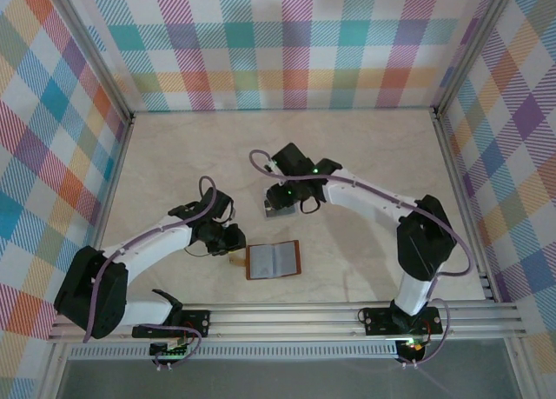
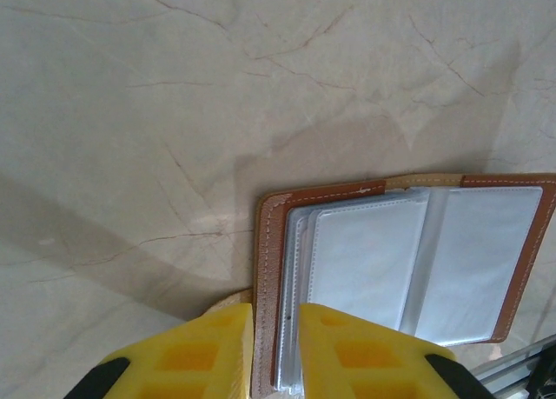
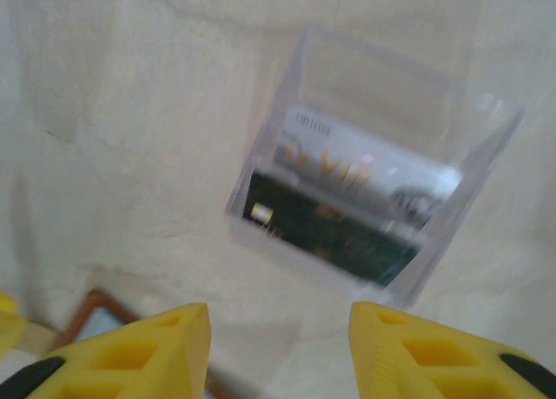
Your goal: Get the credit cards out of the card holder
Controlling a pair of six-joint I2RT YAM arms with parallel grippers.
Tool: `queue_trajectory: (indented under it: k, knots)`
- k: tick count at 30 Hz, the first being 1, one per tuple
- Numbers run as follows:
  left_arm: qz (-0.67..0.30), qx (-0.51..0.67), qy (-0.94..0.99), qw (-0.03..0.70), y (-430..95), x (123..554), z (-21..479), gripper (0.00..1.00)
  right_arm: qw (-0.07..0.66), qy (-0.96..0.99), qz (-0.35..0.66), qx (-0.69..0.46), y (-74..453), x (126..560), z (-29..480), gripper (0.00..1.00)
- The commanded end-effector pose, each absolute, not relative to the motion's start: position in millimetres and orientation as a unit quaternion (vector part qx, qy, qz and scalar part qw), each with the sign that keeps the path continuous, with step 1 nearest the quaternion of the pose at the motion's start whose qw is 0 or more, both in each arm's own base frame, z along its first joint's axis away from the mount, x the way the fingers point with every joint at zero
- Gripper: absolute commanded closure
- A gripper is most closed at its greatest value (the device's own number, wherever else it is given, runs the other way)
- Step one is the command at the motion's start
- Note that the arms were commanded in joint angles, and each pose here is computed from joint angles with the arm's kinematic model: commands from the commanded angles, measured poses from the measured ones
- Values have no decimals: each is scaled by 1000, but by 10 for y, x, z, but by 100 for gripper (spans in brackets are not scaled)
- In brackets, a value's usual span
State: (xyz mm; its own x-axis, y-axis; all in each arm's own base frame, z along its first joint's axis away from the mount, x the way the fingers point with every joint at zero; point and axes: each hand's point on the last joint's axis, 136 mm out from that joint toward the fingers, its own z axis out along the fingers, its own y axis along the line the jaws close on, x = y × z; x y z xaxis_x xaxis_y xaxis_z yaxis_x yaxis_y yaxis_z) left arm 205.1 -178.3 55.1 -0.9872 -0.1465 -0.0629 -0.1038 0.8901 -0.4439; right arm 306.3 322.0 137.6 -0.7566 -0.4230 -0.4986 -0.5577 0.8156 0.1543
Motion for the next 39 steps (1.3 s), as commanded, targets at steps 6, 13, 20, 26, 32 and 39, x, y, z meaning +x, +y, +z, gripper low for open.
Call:
queue_trajectory:
  k: [6,13,20,26,32,39]
  knots:
    - [-234,-45,970,40,-1930,2065,526,82,79,950,298,-40,3323,2468,1215,57]
    - [-232,-37,972,17,-1971,1986,385,88,23,936,350,-21,3438,2144,1037,66]
    - [-221,-33,975,-2,-1944,1886,253,91,3,936,350,-26,3593,1944,924,73]
    - [-208,-29,978,-15,-1903,1821,177,93,-14,938,345,-21,3706,1870,825,75]
    - [-203,-27,979,-22,-1871,1761,118,93,-33,936,348,-35,3890,1791,757,77]
    - [-198,-26,980,-25,-1836,1716,82,93,-50,937,342,-38,4047,1731,623,85]
